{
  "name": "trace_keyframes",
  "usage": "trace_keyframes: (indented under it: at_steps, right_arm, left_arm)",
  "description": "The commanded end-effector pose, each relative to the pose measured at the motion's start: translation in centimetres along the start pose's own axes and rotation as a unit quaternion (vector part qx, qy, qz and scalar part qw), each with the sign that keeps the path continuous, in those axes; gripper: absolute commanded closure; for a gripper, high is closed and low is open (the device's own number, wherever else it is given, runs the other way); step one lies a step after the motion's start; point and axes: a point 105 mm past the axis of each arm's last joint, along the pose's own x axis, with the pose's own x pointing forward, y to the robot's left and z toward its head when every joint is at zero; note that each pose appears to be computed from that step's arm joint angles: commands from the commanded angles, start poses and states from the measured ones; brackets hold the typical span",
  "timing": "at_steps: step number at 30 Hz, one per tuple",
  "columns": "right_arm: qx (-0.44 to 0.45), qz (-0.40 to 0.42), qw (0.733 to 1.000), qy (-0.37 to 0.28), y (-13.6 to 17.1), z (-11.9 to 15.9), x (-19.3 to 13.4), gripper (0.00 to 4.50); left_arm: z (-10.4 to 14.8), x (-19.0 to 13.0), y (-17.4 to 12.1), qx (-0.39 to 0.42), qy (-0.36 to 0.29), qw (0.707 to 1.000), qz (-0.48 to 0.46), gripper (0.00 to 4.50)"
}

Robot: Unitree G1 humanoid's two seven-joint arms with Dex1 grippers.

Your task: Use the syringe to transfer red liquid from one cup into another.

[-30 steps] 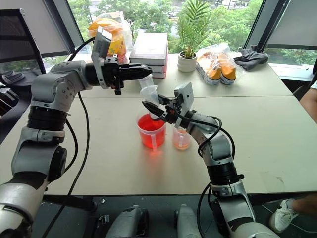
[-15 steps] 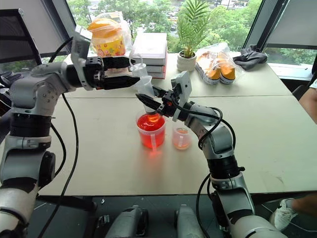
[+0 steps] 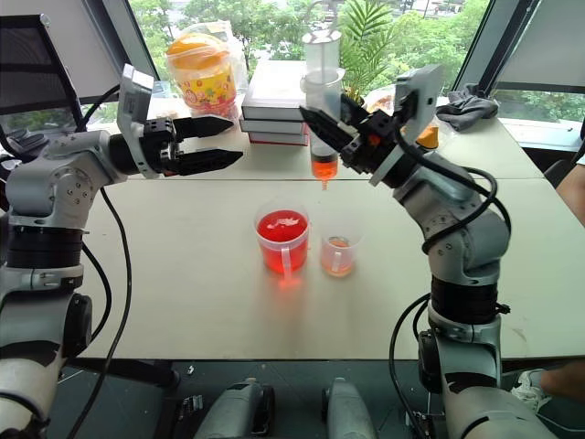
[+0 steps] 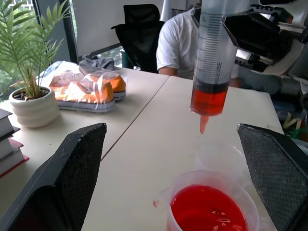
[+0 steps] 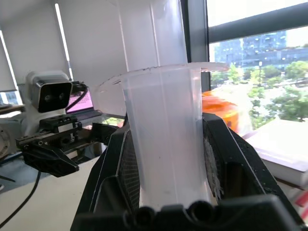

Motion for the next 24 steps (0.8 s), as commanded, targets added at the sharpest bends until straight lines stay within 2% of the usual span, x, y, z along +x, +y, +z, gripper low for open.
trace_keyframes:
  at_steps: [1, 10, 17, 24]
  right_arm:
    - [-0.002, -0.020, 1.000, 0.010, -0.3, -0.7, -1.8, 3.08]
    - [0.019, -0.050, 0.997, 0.051, 0.1, -5.3, -3.7, 3.08]
    - [0.017, -0.058, 0.997, 0.052, 0.5, -5.7, -4.0, 3.08]
    - [0.010, -0.058, 0.997, 0.052, 0.8, -5.5, -3.8, 3.08]
  left_arm:
    - [1.2, 0.8, -0.4, 0.023, -0.014, 0.999, -0.017, 0.03]
    - [3.1, 5.5, -0.8, 0.038, -0.047, 0.996, -0.060, 0.03]
    - [5.0, 10.0, -1.5, 0.044, -0.068, 0.992, -0.102, 0.03]
    - [4.4, 12.4, -2.3, 0.036, -0.064, 0.988, -0.136, 0.03]
